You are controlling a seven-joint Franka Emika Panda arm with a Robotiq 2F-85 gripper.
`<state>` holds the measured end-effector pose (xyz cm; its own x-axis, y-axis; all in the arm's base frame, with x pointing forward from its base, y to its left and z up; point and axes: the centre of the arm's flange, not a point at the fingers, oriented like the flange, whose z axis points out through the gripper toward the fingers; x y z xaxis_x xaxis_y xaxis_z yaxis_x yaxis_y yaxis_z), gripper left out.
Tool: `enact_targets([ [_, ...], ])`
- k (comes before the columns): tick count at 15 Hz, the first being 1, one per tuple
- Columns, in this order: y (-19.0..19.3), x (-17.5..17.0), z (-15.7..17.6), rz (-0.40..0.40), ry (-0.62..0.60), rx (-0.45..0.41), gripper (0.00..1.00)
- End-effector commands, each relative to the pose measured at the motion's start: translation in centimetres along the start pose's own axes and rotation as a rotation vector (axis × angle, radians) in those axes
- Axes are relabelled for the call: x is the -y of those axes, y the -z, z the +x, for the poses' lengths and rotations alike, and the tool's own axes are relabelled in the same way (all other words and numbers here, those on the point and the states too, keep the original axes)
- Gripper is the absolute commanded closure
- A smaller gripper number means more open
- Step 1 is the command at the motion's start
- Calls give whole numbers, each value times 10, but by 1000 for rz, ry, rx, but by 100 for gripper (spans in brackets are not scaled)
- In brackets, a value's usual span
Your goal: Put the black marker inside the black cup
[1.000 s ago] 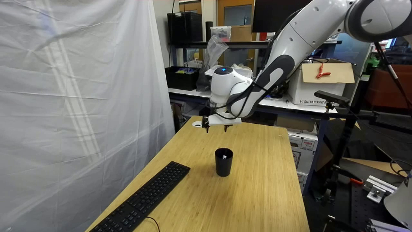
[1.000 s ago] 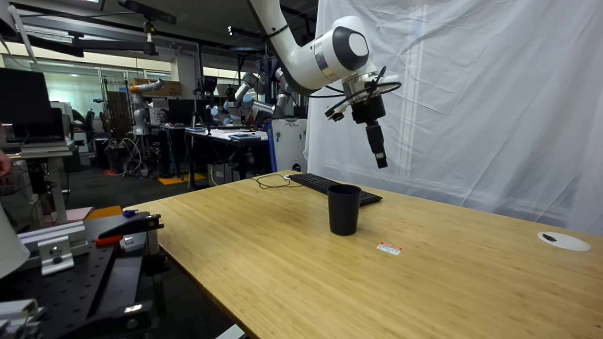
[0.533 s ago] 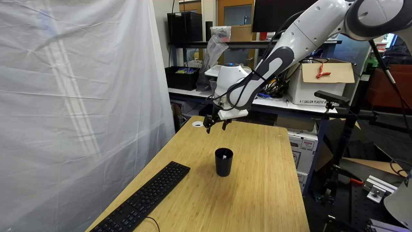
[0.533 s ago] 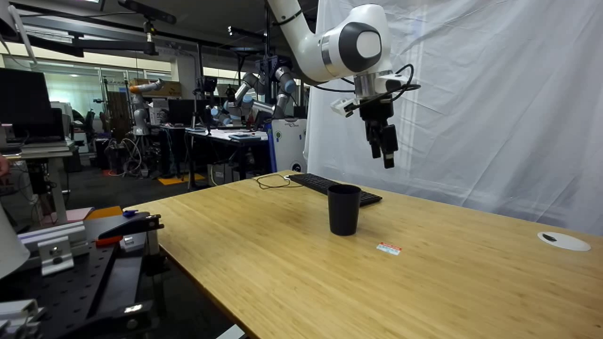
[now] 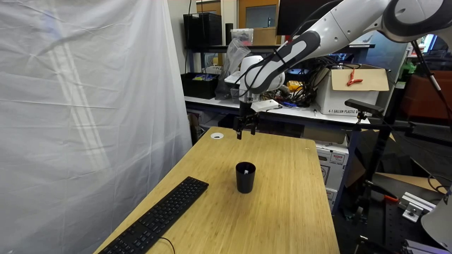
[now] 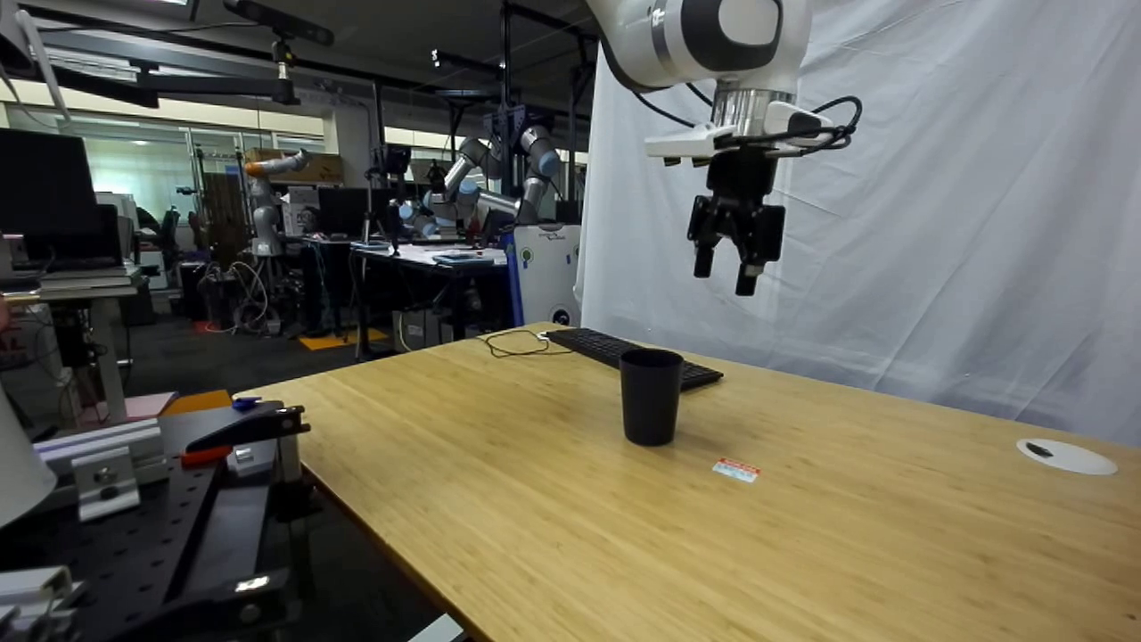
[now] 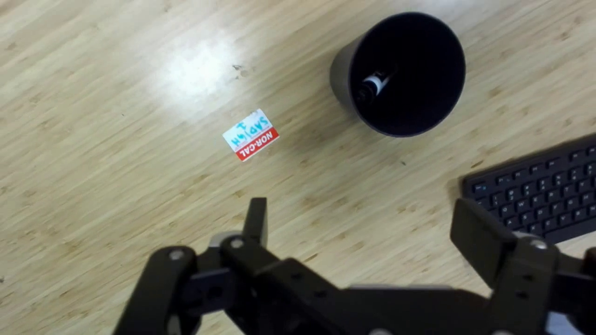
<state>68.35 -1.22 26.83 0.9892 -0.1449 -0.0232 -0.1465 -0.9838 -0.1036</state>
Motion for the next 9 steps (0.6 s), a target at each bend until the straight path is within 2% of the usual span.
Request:
enact_targets([
  [1,17,3,9,-56,8,68,0],
  [4,16,11,9,-94,-8,77,0],
  [5,12,8,3,-73,8,53,0],
  [9,9,11,4,-90,4,55,0],
])
